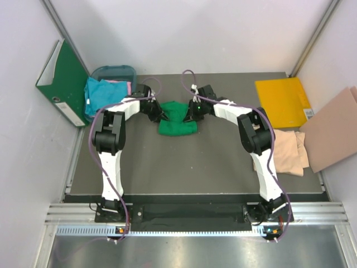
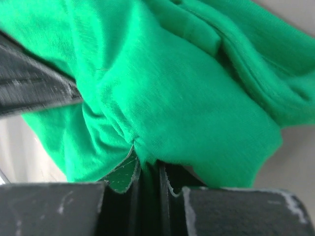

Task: Fold and stack the t-shirts
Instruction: Put the neatly folded tshirt into the corner of the board with the right arm

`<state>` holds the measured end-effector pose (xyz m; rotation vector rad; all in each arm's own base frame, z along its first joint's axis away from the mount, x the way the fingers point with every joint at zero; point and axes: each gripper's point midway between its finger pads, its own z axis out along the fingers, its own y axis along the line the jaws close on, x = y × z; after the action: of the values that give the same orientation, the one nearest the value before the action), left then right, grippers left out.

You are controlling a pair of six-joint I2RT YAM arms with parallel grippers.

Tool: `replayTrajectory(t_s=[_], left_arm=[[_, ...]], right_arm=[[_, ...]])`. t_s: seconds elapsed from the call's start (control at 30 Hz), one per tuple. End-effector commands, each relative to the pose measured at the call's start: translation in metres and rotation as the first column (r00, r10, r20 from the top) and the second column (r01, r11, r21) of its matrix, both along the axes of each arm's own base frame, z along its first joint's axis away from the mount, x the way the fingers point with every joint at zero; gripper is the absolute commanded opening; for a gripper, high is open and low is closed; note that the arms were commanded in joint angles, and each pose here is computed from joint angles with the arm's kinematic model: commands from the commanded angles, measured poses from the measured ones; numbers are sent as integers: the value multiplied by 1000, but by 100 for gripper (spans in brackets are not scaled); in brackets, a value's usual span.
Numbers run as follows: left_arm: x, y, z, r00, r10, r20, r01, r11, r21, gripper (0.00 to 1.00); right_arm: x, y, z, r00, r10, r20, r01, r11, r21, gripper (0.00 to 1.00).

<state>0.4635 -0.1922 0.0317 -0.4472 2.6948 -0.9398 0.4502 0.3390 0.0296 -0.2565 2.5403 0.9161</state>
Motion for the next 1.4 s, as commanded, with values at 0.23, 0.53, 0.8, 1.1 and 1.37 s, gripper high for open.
replayTrajectory(t_s=[0.23, 0.53, 0.8, 1.1, 1.37], left_arm=[[-135, -31, -19, 951, -205, -230, 203, 979, -32, 0], [-202, -68, -20, 879, -366, -306, 375, 927, -30, 2], [-196, -39, 48, 909, -387, -156, 410, 898, 160, 99], [-156, -63, 167, 901, -353, 251, 324, 934, 150, 99], [-153, -85, 157, 906, -360, 225, 350, 933, 84, 99]], right_arm=[[-124, -88, -21, 981, 3, -196, -60, 956, -286, 2], [-177, -129, -24, 971, -36, -235, -54, 928, -368, 5], [-158, -149, 42, 997, -83, -1, 75, 906, -416, 99], [-152, -207, 102, 956, -219, 195, 289, 815, -502, 100], [-171, -280, 65, 946, -283, 158, 286, 500, -817, 96]])
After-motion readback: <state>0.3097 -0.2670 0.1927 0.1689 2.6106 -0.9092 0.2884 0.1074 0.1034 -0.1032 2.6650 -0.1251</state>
